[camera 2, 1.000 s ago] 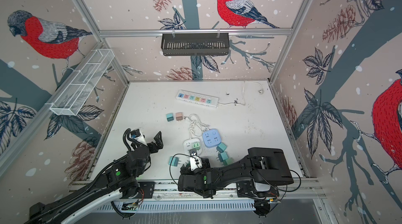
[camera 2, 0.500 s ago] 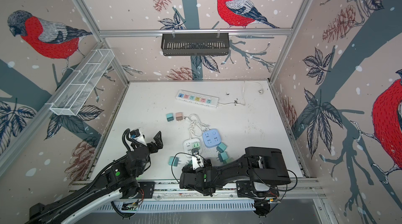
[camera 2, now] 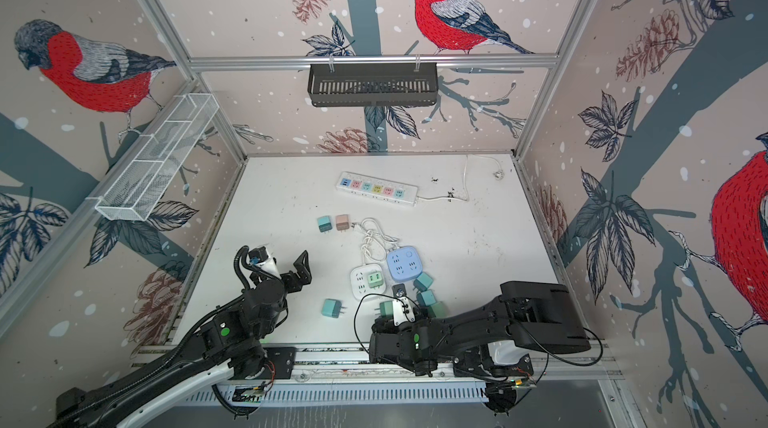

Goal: Insert the plug
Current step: 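Lower the right gripper onto a second light-green adapter and close on it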

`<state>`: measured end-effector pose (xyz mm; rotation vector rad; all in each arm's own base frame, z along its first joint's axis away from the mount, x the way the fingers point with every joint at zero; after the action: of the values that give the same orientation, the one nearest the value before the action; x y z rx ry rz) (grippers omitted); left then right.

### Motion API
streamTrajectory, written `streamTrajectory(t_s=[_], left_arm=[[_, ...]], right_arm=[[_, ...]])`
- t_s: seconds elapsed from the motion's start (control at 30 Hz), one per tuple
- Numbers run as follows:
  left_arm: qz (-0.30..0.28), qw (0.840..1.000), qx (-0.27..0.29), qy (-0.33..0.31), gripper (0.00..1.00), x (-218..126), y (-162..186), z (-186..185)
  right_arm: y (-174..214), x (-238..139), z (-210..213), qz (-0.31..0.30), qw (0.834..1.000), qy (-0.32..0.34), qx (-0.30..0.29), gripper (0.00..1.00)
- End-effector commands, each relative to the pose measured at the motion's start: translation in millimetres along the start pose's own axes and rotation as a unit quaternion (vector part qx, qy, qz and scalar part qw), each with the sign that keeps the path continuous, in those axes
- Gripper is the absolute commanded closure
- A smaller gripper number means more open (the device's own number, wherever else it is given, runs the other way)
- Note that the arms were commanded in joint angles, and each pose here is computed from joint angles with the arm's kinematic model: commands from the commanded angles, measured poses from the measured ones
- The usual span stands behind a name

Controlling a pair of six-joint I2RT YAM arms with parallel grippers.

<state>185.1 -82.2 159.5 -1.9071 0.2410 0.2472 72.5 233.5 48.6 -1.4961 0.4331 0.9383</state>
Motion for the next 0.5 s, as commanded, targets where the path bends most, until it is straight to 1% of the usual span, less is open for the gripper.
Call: streamTrajectory(t_s=[0.0, 0.1, 0.17, 0.23, 0.37, 0.47], left_arm=[[-0.008, 1.000, -0.008, -0.004, 0.01, -0.2, -3.8, 0.2], [-0.007, 1.000, -0.007, -0.004, 0.02, 0.0, -3.5, 0.0], [-0.007, 1.000, -0.007, -0.003, 0.02, 0.0, -3.4, -0.1], [-0.007, 1.000, -0.006, -0.004, 0.01, -0.1, -3.4, 0.0], [-0.008, 1.000, -0.007, -0.003, 0.02, -0.2, -3.8, -0.1], [-0.008, 1.000, -0.007, -0.003, 0.01, -0.2, -3.9, -0.3]], right_arm=[[1.7, 0.4, -18.5, 0.007, 1.000, 0.019, 0.020, 0.00], [-0.2, 1.8, -26.2, 0.011, 0.999, 0.015, 0.030, 0.04], [-3.4, 2.1, -30.9, 0.010, 0.999, 0.013, 0.037, 0.09], [-8.9, 0.0, -36.4, 0.005, 0.999, 0.017, 0.045, 0.17], [-20.9, -8.0, -39.0, -0.010, 0.998, -0.003, 0.055, 0.26], [-28.4, -11.8, -37.3, -0.016, 0.998, -0.022, 0.061, 0.36]])
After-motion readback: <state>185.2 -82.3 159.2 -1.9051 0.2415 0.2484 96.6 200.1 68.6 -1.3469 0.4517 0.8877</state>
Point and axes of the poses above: each gripper's point midway between its finger pads, its own x axis out along the fingers, its own z axis along the line the jaws close on, y = z × x, the point moved 4 cm from there along -x, back along the fingers, and after that the axes turned 2 degrees about -x, right-handed, at the moved point
